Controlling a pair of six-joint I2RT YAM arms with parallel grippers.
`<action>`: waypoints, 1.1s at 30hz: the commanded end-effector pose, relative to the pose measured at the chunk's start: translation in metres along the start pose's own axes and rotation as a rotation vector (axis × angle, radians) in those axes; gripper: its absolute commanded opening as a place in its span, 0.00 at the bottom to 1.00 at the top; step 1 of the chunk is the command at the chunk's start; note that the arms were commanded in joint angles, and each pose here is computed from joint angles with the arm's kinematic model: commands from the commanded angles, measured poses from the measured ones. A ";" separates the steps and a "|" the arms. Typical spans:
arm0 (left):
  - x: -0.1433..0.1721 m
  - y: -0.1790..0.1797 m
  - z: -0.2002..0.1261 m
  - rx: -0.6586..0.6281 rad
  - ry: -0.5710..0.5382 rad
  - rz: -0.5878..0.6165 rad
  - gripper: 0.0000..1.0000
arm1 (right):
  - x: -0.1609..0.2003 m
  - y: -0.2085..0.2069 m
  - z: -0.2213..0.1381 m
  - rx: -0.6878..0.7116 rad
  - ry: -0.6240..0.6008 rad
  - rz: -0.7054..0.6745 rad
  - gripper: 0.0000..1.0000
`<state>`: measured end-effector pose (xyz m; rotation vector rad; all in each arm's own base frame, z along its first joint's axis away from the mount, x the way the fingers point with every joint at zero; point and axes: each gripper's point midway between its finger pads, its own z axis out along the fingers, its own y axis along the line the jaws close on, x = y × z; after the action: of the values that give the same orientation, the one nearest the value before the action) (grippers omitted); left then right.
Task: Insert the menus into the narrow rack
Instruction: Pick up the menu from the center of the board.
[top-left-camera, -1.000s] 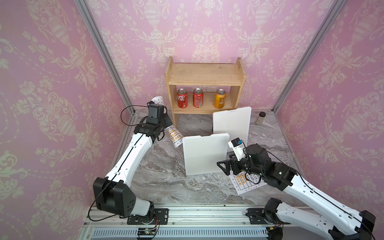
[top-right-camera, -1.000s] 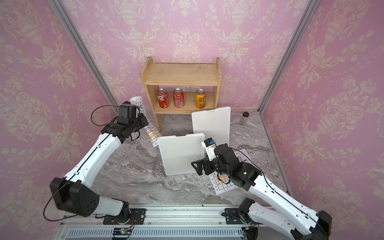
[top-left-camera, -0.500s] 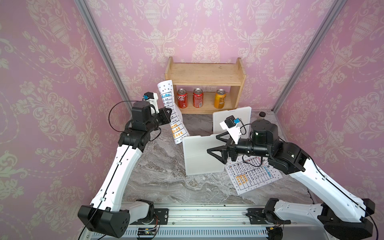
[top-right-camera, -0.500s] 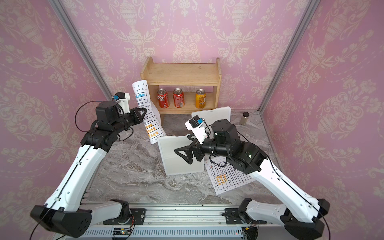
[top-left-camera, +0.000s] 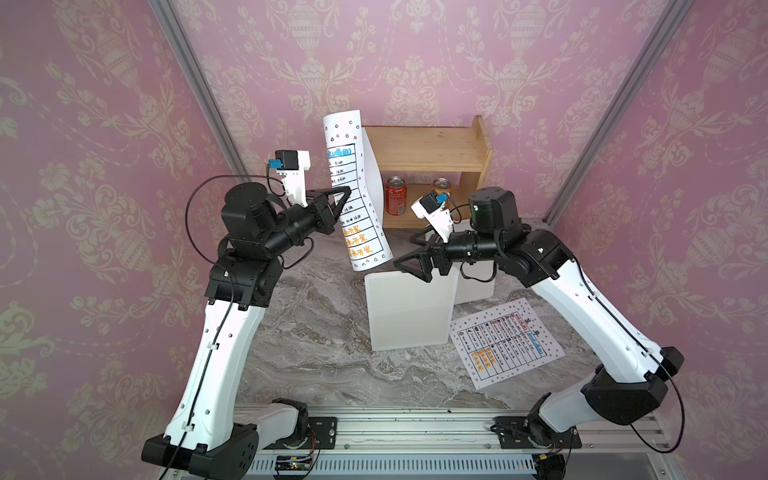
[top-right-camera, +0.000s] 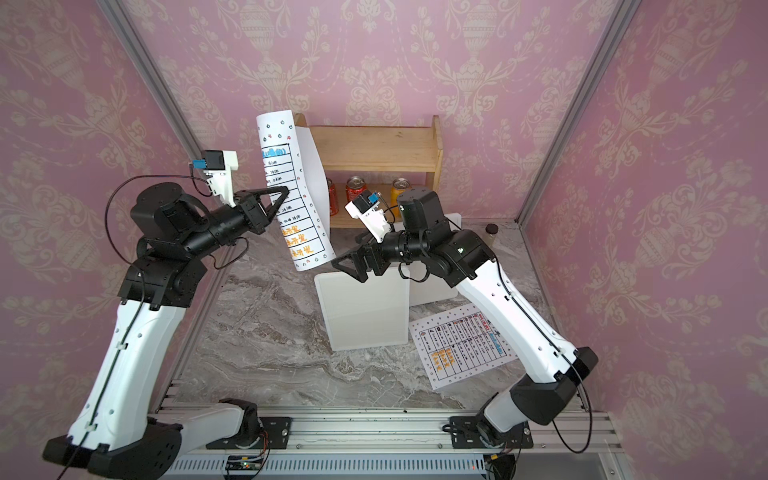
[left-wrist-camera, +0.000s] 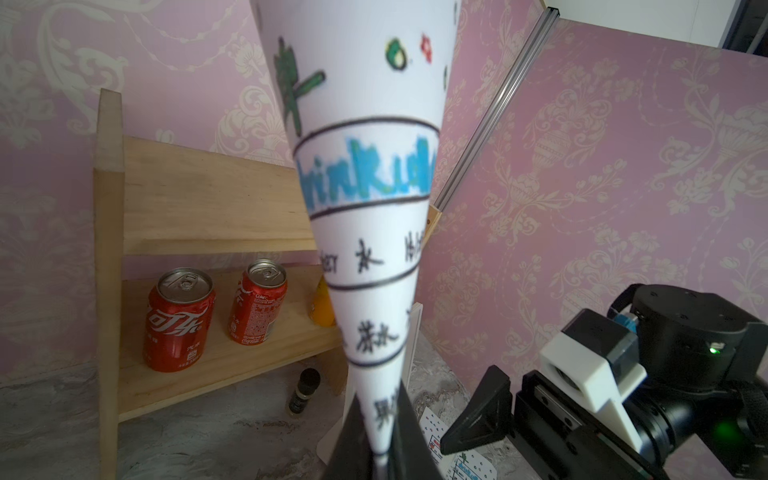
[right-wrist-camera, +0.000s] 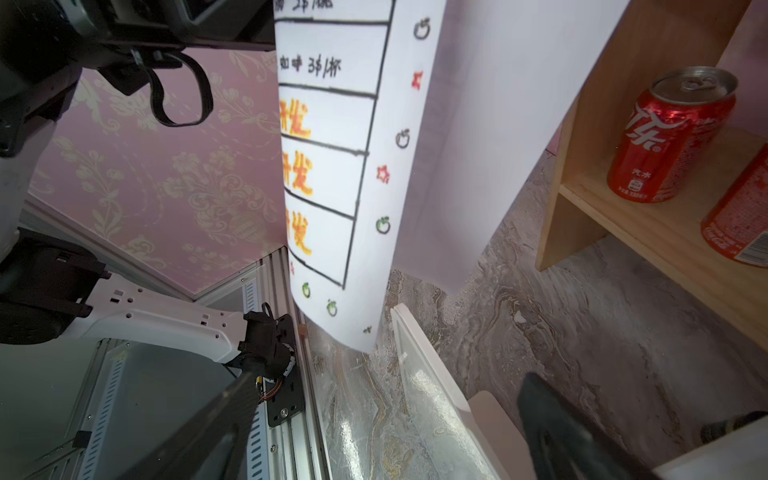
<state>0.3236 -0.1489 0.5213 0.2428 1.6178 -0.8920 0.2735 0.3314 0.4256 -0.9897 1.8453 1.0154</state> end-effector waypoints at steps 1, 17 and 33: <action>0.008 -0.006 0.003 0.063 0.031 0.044 0.11 | -0.010 0.026 -0.006 -0.120 -0.002 -0.045 1.00; 0.024 -0.014 0.016 0.198 0.061 0.025 0.13 | -0.031 0.003 0.033 -0.194 0.010 -0.030 1.00; 0.030 0.005 0.041 0.194 0.077 0.008 0.20 | -0.041 0.007 0.041 -0.257 -0.019 -0.013 0.54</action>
<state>0.3521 -0.1796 0.4842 0.3934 1.6349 -1.0267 0.2954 0.3789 0.4350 -1.1289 1.7718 1.2527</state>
